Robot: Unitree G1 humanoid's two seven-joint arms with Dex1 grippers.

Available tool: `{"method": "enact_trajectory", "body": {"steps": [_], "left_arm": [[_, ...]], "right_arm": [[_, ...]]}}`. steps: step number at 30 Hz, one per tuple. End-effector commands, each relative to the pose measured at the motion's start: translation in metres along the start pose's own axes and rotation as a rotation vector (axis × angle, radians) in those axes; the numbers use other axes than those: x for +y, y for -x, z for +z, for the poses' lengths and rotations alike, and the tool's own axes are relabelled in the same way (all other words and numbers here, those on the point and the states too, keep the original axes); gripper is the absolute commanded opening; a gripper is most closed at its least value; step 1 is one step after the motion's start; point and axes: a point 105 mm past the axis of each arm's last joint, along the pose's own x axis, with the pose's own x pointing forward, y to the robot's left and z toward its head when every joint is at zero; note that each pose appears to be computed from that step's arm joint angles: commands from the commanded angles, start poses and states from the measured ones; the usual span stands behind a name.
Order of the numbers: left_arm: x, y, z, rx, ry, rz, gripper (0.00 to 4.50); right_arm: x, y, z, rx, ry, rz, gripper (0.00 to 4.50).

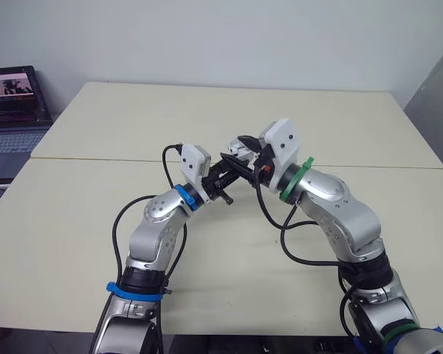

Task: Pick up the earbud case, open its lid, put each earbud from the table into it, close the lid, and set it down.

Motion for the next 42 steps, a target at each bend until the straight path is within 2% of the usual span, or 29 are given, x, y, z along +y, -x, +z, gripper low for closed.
{"method": "enact_trajectory", "body": {"steps": [1, 23, 27, 31, 39, 42], "left_arm": [[-0.009, -0.006, 0.018, -0.061, -0.037, -0.035, 0.73], [-0.007, -0.006, 0.02, -0.066, -0.041, -0.029, 0.73], [-0.007, -0.007, 0.02, -0.067, -0.04, -0.028, 0.73], [-0.007, -0.007, 0.02, -0.066, -0.039, -0.03, 0.73], [-0.008, -0.007, 0.02, -0.066, -0.036, -0.036, 0.73], [-0.012, -0.006, 0.019, -0.061, -0.02, -0.062, 0.73]], "right_arm": [[0.0, 0.001, 0.006, -0.033, 0.046, -0.01, 2.79], [-0.004, 0.001, 0.005, -0.035, 0.089, -0.039, 2.79], [-0.004, 0.002, 0.002, -0.026, 0.135, -0.034, 1.89], [-0.004, 0.002, 0.002, -0.029, 0.164, -0.03, 0.45], [-0.006, 0.004, -0.001, -0.025, 0.159, -0.031, 0.36], [-0.01, 0.007, 0.01, -0.058, 0.093, 0.009, 0.36]]}}
